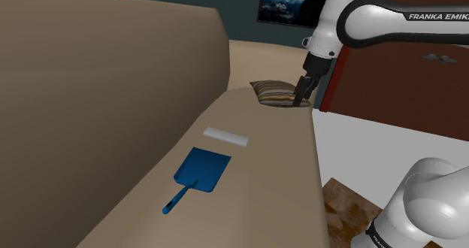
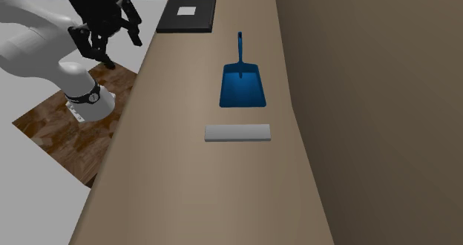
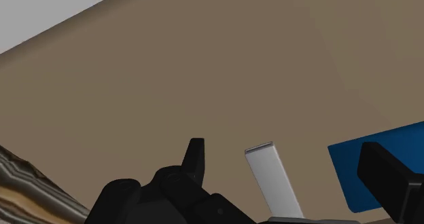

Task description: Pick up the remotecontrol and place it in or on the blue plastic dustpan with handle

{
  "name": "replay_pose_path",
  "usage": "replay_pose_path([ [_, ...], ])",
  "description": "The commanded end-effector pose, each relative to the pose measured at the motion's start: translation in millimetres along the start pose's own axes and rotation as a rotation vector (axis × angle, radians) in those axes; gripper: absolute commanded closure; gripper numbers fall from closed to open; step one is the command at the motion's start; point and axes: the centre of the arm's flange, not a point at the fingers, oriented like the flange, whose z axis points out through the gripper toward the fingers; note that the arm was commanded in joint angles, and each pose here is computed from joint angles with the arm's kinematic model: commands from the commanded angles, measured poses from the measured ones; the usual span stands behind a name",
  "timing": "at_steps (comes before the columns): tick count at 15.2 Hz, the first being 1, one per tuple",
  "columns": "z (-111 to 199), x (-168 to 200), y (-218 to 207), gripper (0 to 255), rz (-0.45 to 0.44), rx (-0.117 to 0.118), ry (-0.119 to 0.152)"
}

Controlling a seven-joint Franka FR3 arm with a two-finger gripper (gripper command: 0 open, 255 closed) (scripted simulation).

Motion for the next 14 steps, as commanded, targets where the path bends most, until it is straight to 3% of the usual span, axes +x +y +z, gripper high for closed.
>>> replay_pose_path([
  [1,15.8,19.2,-2.7,0,-0.020,0.001,-0.006],
  [14,136.2,146.5,-26.1,0,-0.142,0.007,-0.052],
])
